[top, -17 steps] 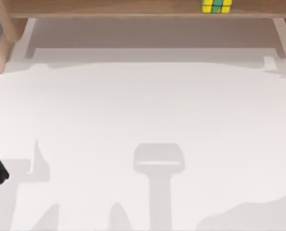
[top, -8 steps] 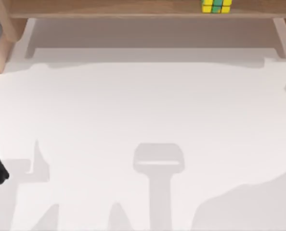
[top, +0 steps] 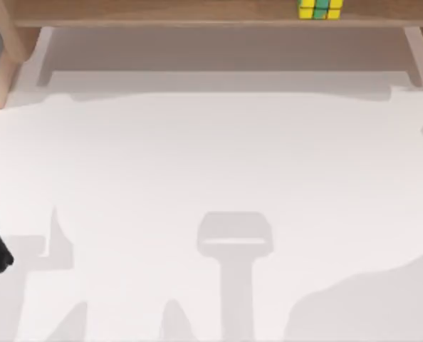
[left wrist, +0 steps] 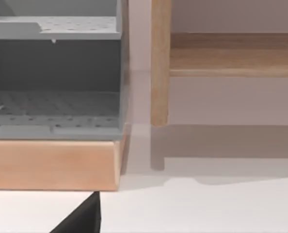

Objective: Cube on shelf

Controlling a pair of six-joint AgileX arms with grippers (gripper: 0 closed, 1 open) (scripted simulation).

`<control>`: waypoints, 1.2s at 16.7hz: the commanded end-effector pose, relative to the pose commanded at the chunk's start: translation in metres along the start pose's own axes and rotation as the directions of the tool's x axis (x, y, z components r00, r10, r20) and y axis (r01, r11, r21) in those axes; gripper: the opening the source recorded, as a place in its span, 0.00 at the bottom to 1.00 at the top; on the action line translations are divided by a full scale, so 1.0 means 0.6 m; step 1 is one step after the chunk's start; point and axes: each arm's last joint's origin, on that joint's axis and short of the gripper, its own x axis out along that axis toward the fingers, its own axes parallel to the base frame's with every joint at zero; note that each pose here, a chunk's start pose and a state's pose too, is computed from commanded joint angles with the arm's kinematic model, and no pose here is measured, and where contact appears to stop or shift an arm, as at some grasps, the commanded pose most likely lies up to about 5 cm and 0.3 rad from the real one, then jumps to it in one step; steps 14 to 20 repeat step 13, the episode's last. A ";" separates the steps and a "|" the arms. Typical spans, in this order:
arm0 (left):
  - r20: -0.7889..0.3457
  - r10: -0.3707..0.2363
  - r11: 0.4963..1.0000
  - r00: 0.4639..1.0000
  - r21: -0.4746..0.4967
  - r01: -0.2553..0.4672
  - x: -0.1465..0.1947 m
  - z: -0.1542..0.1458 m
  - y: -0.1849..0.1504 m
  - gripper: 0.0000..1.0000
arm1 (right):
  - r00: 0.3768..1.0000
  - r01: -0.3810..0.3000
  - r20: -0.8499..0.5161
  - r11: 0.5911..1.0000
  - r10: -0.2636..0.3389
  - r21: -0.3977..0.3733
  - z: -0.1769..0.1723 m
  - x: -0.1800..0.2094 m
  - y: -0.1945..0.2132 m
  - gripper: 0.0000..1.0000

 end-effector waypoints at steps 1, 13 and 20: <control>0.000 0.000 1.000 1.000 0.000 0.000 0.000 0.000 0.000 1.00 | 1.000 0.000 0.000 1.000 0.000 0.000 0.000 0.000 0.000 0.53; 0.000 0.000 1.000 1.000 0.000 0.000 0.000 0.000 0.000 1.00 | 1.000 0.000 0.000 1.000 0.000 0.000 0.000 0.000 0.000 1.00; 0.000 0.000 1.000 1.000 0.000 0.000 0.000 0.000 0.000 1.00 | 1.000 0.000 0.000 1.000 0.000 0.000 0.000 0.000 0.000 1.00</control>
